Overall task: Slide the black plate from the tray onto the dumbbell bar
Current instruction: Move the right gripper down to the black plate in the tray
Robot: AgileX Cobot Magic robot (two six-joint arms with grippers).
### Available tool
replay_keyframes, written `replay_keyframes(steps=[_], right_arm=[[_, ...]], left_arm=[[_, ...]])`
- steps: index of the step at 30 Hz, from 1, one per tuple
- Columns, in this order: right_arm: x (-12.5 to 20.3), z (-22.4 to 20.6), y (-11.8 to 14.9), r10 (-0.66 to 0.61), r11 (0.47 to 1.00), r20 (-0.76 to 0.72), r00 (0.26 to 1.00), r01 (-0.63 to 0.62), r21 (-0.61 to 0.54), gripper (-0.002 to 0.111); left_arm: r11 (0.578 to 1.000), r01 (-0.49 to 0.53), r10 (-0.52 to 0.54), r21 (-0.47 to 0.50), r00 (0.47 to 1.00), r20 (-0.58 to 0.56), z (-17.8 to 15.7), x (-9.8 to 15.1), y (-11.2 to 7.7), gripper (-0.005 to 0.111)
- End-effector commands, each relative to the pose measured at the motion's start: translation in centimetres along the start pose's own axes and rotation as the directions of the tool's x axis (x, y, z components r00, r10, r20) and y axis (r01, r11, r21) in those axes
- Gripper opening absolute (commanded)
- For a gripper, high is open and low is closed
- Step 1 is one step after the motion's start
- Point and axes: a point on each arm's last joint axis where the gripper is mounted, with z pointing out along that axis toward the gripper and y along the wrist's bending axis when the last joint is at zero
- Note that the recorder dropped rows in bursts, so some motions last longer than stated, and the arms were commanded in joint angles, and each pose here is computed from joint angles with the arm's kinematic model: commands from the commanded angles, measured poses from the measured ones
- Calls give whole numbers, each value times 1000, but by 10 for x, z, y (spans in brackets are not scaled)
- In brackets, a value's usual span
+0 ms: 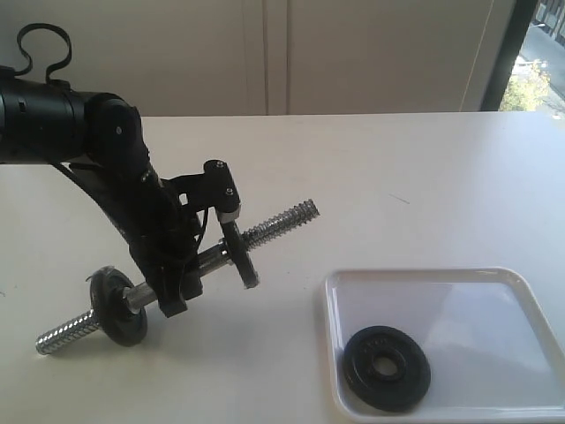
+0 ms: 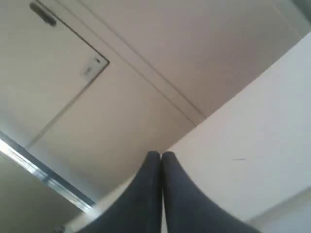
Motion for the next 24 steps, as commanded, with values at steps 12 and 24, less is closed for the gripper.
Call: replay_keyframes(steps=[12, 24], right_arm=[[14, 138, 55, -547, 773, -798, 252, 519, -366, 0], [112, 199, 41, -588, 610, -764, -266, 473, -635, 0]], left_arm=[[999, 22, -18, -42, 995, 95, -28, -10, -1, 0], [999, 22, -18, -43, 995, 96, -28, -10, 0, 0]])
